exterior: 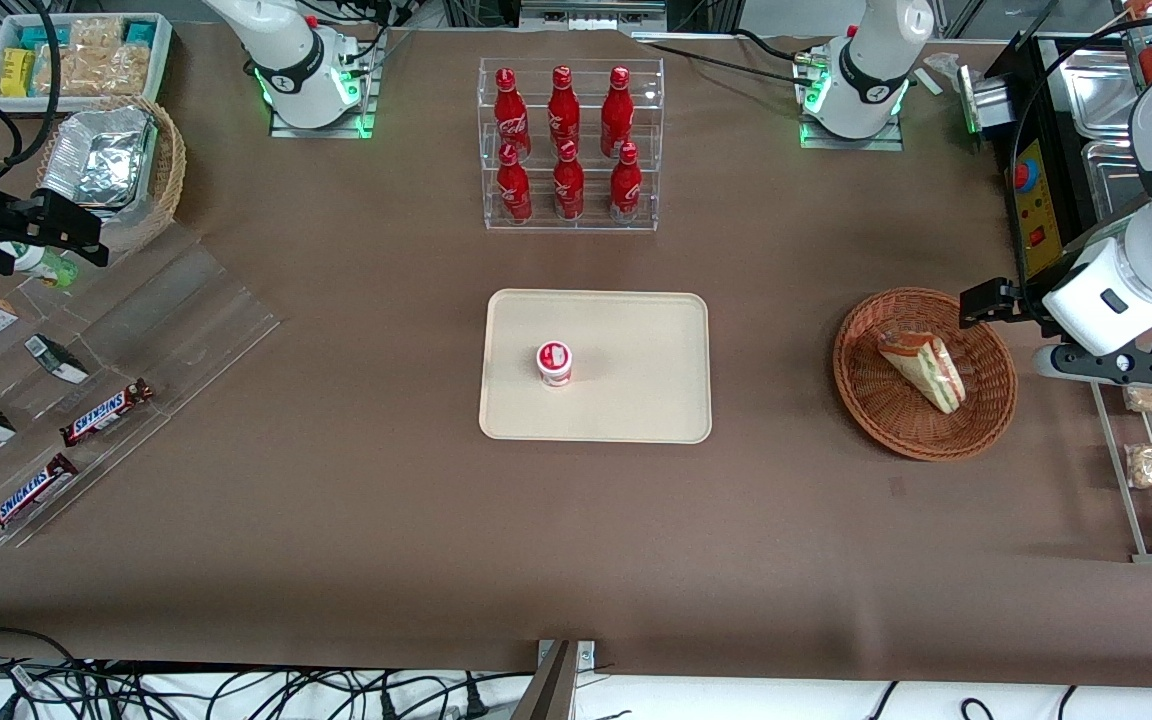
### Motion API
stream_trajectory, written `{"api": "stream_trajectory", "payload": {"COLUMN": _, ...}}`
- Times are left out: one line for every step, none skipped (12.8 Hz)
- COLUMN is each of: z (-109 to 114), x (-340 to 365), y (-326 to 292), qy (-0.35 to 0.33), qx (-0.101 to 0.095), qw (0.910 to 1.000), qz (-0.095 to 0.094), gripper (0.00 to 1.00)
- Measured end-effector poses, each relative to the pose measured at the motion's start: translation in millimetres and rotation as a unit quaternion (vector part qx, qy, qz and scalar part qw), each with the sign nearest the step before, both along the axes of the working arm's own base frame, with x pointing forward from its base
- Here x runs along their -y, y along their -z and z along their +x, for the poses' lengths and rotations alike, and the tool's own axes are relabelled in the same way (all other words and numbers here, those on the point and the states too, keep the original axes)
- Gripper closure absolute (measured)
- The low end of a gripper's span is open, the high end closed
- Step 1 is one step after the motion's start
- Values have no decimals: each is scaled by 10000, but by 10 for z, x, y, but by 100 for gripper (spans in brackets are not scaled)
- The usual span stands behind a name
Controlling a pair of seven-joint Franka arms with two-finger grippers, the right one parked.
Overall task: Place sandwich from basket to tray
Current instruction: 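Lower the open left gripper over the wrapped sandwich in the wicker basket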
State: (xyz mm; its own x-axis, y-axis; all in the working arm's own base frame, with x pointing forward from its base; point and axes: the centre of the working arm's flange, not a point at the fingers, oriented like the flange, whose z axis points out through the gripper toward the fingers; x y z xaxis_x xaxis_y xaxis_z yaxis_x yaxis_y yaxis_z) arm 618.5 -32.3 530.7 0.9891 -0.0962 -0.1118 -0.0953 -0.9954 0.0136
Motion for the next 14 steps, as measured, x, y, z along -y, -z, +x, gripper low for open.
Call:
{"api": "stream_trajectory", "payload": {"z": -3, "x": 4, "y": 0, "qy": 7, "qx": -11, "qw": 10000, "qz": 0, "gripper": 0}}
{"api": "stream_trajectory", "payload": {"z": -6, "x": 17, "y": 1, "qy": 19, "qx": -22, "qw": 10000, "qz": 0, "gripper": 0}}
{"api": "stream_trajectory", "payload": {"z": -8, "x": 34, "y": 1, "qy": 33, "qx": -27, "qw": 10000, "qz": -1, "gripper": 0}}
{"api": "stream_trajectory", "payload": {"z": -10, "x": 41, "y": 1, "qy": 39, "qx": -32, "qw": 10000, "qz": 0, "gripper": 0}}
{"api": "stream_trajectory", "payload": {"z": -11, "x": 38, "y": 2, "qy": 37, "qx": -39, "qw": 10000, "qz": 4, "gripper": 0}}
{"api": "stream_trajectory", "payload": {"z": -13, "x": 24, "y": 8, "qy": 32, "qx": -56, "qw": 10000, "qz": 23, "gripper": 0}}
{"api": "stream_trajectory", "payload": {"z": -21, "x": -3, "y": 36, "qy": -3, "qx": -126, "qw": 9999, "qz": 48, "gripper": 0}}
{"api": "stream_trajectory", "payload": {"z": -30, "x": -44, "y": 94, "qy": -119, "qx": -240, "qw": 9996, "qz": 69, "gripper": 0}}
{"api": "stream_trajectory", "payload": {"z": -28, "x": -91, "y": 168, "qy": -329, "qx": -333, "qw": 9989, "qz": 101, "gripper": 0}}
{"api": "stream_trajectory", "payload": {"z": -12, "x": -131, "y": 247, "qy": -628, "qx": -399, "qw": 9971, "qz": 148, "gripper": 0}}
{"api": "stream_trajectory", "payload": {"z": 13, "x": -163, "y": 347, "qy": -987, "qx": -441, "qw": 9938, "qz": 251, "gripper": 0}}
{"api": "stream_trajectory", "payload": {"z": 42, "x": -189, "y": 467, "qy": -1324, "qx": -419, "qw": 9894, "qz": 426, "gripper": 0}}
{"api": "stream_trajectory", "payload": {"z": 69, "x": -203, "y": 608, "qy": -1625, "qx": -349, "qw": 9844, "qz": 570, "gripper": 0}}
{"api": "stream_trajectory", "payload": {"z": 79, "x": -204, "y": 774, "qy": -1923, "qx": -283, "qw": 9787, "qz": 658, "gripper": 0}}
